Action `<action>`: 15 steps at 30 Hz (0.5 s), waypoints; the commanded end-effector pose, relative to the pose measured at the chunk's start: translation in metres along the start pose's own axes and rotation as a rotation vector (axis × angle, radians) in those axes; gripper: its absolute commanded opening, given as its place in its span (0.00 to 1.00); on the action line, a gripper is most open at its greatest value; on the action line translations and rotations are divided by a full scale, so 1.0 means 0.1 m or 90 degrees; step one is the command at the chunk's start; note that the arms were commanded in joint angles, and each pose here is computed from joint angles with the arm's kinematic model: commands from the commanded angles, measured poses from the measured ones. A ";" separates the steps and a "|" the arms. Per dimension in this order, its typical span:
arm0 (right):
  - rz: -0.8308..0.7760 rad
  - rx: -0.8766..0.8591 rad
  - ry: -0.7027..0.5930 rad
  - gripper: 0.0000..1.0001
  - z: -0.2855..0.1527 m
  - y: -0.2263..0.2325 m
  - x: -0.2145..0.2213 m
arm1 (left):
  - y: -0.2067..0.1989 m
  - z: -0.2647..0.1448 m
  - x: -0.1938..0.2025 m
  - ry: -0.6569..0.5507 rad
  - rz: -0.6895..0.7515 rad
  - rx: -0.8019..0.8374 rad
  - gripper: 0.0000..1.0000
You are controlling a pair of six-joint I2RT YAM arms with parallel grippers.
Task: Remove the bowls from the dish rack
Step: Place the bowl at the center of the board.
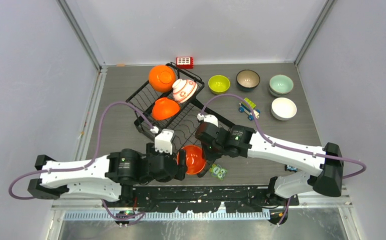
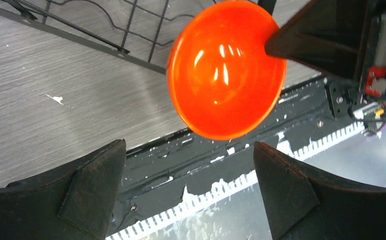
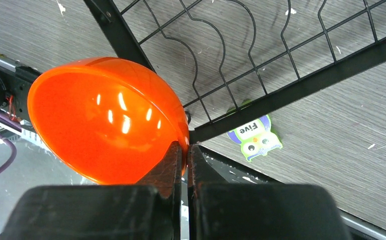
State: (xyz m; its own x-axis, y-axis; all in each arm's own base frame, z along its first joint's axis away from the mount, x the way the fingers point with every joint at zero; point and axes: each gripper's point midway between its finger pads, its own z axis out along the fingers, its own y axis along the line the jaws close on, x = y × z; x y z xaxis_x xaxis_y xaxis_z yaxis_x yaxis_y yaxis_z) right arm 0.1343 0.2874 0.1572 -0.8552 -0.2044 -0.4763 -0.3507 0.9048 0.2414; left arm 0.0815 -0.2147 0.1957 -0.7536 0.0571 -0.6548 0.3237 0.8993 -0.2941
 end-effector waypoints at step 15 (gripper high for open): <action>0.010 -0.064 -0.020 0.01 -0.34 0.30 -0.01 | 0.10 0.15 -0.22 -0.095 -0.047 -0.101 0.64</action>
State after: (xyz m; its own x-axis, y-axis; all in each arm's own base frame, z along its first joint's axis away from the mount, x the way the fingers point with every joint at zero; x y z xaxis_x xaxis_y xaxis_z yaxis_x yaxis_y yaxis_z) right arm 0.1078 0.2888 0.1583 -0.8576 -0.2555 -0.4464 -0.3898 0.8891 0.2399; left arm 0.1019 -0.2197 0.1910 -0.7074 -0.0194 -0.7066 0.2032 0.9518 -0.2296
